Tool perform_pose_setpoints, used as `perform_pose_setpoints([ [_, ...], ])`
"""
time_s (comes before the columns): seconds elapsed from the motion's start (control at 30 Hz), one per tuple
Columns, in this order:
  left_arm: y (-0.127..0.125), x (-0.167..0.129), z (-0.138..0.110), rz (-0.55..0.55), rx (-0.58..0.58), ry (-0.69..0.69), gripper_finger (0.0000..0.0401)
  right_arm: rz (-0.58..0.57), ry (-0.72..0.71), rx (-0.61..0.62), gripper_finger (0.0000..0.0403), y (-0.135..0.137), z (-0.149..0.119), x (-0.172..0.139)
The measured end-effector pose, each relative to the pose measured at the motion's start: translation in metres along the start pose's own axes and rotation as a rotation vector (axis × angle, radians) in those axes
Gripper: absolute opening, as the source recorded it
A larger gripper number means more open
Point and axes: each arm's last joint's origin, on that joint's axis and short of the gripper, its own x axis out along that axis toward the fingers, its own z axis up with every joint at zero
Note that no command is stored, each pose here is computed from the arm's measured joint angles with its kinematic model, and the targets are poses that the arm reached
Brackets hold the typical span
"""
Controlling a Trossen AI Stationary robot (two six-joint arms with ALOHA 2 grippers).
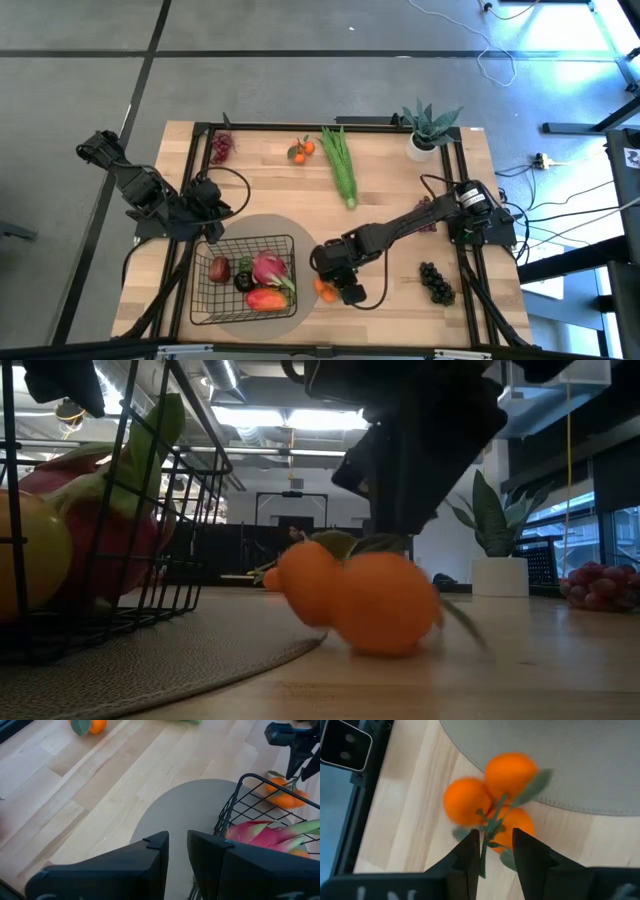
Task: Build produce basket
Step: Put the bottom tangerine into the black wire basket
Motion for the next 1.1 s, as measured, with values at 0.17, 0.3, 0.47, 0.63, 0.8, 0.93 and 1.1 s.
perform_pose_setpoints([
  [0.17, 0.000, 0.000, 0.000, 0.000, 0.000, 0.000, 0.0060, 0.002, -0.012, -0.028, 0.0101, -0.001, -0.003, 0.005],
  [0.3, 0.000, 0.000, 0.000, 0.001, 0.000, 0.000, 0.0060, 0.003, -0.026, -0.033, 0.0100, -0.002, -0.004, 0.008],
  [0.47, 0.000, 0.000, 0.000, 0.000, -0.001, 0.000, 0.0060, 0.004, -0.036, -0.037, 0.0060, -0.002, -0.003, 0.008],
  [0.63, 0.000, 0.000, 0.000, 0.000, -0.001, 0.000, 0.0060, 0.006, -0.049, -0.066, 0.0008, 0.002, 0.003, 0.002],
  [0.8, 0.000, 0.000, 0.000, 0.000, -0.001, 0.000, 0.0059, -0.009, -0.035, -0.146, 0.0002, 0.010, 0.019, -0.022],
  [0.93, 0.000, 0.000, 0.000, 0.000, -0.002, 0.000, 0.0060, -0.036, 0.003, -0.168, 0.0001, 0.012, 0.031, -0.049],
  [1.1, 0.000, 0.000, 0.000, 0.000, -0.001, 0.000, 0.0059, -0.086, -0.047, -0.235, 0.0001, 0.014, 0.051, -0.088],
])
